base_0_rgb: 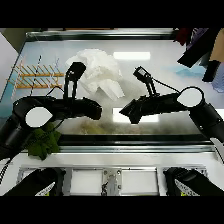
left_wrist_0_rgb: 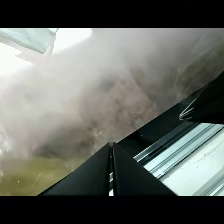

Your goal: Fold the clothes and pants, and hang the long-sleeved shirts on hangers.

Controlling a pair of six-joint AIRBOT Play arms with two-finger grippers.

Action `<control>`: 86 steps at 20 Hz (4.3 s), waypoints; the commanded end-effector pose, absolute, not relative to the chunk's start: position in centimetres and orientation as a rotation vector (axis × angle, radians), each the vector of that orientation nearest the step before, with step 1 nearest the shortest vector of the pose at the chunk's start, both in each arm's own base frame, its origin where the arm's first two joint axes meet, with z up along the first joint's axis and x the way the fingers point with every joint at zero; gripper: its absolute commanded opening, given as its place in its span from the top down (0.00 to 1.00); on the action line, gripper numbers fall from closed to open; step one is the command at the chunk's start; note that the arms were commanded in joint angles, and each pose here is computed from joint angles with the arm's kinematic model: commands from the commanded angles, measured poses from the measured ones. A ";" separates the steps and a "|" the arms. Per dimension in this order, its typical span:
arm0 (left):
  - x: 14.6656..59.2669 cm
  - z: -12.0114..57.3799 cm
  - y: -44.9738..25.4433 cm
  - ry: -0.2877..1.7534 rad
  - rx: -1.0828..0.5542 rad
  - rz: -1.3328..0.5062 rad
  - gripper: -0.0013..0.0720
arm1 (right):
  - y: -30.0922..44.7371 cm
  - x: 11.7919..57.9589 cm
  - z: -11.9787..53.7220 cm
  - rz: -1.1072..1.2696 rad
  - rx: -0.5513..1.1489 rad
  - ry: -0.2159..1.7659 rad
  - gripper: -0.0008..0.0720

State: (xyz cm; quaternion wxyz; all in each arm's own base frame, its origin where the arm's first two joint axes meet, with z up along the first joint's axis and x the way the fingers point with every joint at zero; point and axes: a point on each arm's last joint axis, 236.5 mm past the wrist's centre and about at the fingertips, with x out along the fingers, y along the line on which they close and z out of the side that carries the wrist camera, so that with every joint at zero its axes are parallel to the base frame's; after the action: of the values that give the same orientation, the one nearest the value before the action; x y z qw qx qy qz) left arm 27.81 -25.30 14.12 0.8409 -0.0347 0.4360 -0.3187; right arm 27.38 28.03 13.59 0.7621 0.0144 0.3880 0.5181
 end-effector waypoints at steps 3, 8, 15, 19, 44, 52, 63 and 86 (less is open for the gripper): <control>27.8 14.1 -25.3 0.922 -0.073 -0.674 0.96 | 28.1 27.3 13.6 1.128 0.032 0.845 0.97; 27.9 14.2 -25.3 0.916 -0.074 -0.673 0.96 | 28.1 27.3 13.6 1.128 0.032 0.845 0.97; 32.7 13.9 -12.4 0.950 0.068 -0.256 0.01 | 28.1 27.3 13.6 1.128 0.032 0.845 0.97; 31.6 10.9 4.3 1.101 0.122 0.238 0.01 | 28.1 27.4 13.6 1.128 0.032 0.845 0.97; 31.0 21.1 -2.8 0.785 -0.308 -0.111 0.96 | 30.1 27.5 18.1 1.187 0.266 0.762 0.97; 28.2 23.2 -20.4 0.769 -0.180 -0.522 0.96 | 15.0 36.7 20.9 0.600 0.408 0.616 0.97; 35.7 14.4 -46.1 0.855 0.068 -0.821 0.91 | 1.5 36.6 17.7 0.096 0.134 0.681 0.97; 26.3 -10.8 -8.5 1.545 -0.477 -0.126 0.00 | 0.9 34.5 7.1 0.073 0.134 1.068 0.02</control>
State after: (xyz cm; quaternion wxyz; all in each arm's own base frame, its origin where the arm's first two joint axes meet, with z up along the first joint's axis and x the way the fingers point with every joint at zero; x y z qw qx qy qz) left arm 27.48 -6.95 -9.11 0.7063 -0.1627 0.6883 -0.0307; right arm 35.61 0.79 9.90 0.8837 0.0623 0.4628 0.0318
